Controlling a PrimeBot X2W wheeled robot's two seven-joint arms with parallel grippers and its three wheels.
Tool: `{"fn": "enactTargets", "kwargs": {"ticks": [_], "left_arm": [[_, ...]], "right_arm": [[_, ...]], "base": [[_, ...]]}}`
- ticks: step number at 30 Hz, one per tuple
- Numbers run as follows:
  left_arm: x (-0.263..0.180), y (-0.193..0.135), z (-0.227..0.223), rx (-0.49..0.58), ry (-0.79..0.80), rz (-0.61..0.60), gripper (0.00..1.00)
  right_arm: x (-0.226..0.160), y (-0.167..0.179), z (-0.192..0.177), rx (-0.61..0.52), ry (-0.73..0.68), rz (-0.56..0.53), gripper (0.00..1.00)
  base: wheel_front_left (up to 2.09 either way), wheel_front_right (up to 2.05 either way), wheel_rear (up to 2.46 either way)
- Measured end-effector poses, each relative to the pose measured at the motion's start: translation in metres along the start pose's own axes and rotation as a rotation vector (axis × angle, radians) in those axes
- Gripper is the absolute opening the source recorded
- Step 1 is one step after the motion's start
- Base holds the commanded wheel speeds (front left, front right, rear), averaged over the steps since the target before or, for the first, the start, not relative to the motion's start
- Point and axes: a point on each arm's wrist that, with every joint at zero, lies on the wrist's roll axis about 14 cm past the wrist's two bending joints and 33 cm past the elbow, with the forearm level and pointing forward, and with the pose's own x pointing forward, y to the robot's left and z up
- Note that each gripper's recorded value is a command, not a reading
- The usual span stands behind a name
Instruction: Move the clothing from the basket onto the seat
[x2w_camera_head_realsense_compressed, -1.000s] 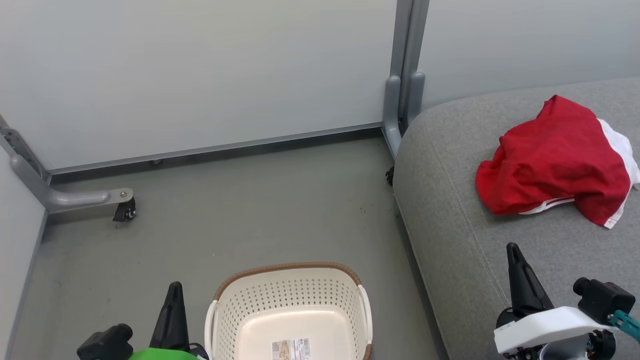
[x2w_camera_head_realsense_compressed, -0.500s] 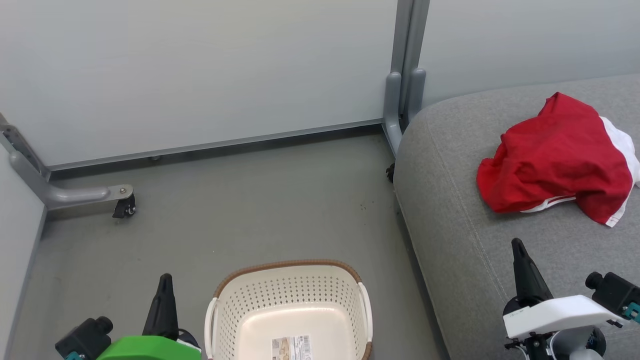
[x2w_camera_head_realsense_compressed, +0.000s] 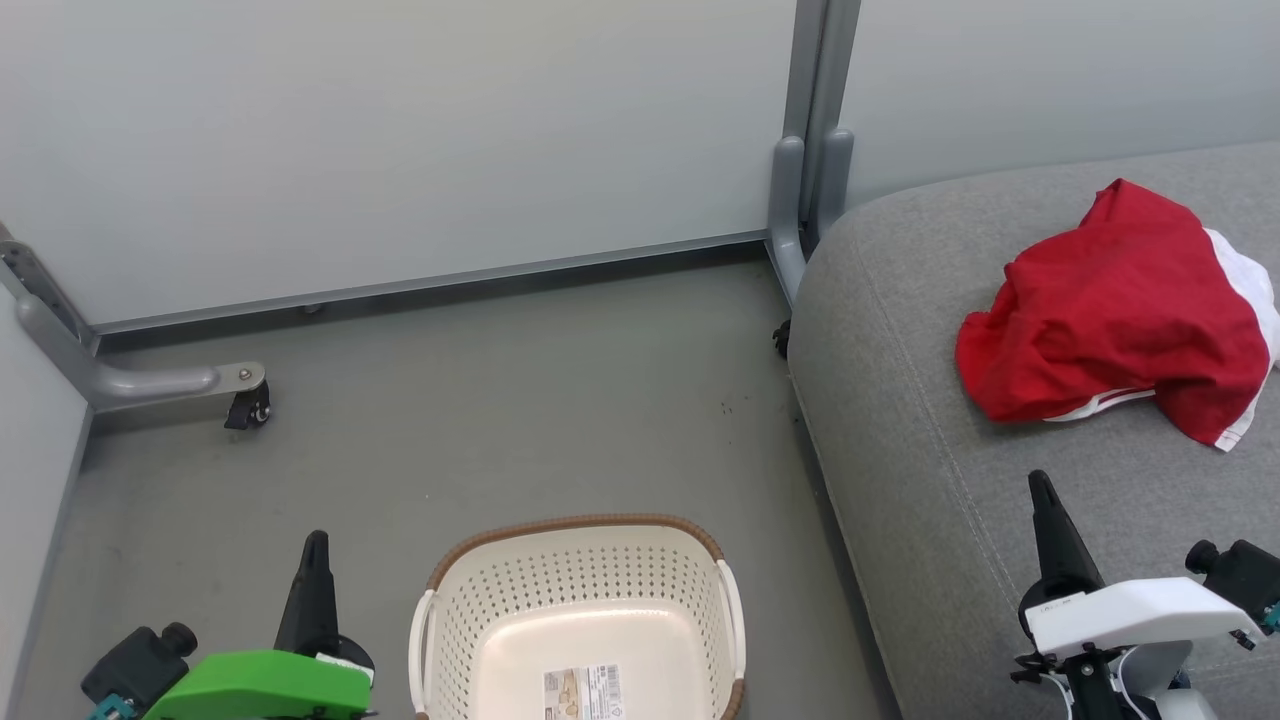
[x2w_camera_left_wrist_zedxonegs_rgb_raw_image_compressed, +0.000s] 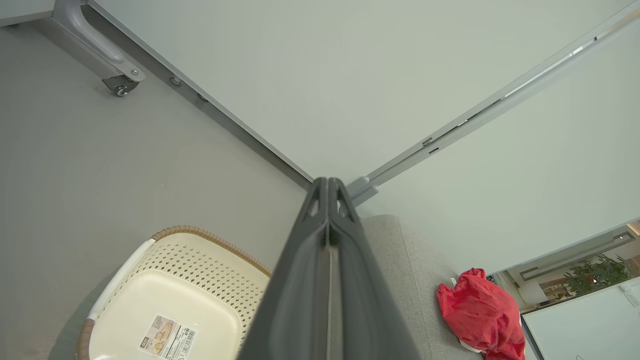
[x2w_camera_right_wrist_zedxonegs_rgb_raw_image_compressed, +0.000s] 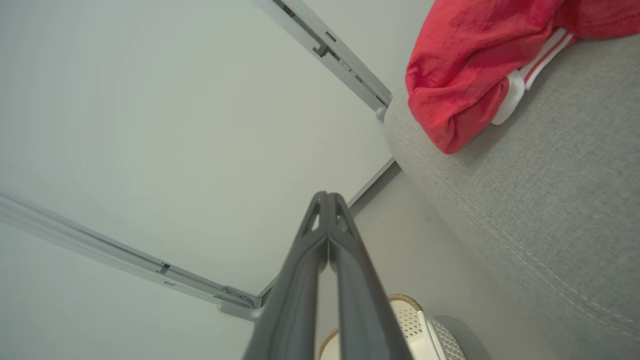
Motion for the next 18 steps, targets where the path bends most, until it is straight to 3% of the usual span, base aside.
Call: {"fn": "enactTargets", "kwargs": {"ticks": [18], "left_arm": [[0.009,0.0016,0.0075,-0.195,0.003,0.002,0.0]], "right_arm": [[0.0092,-0.0038,0.001,0.203,0.012,-0.02,0.0]], "base": [[0.0,0.0,0.0]]}}
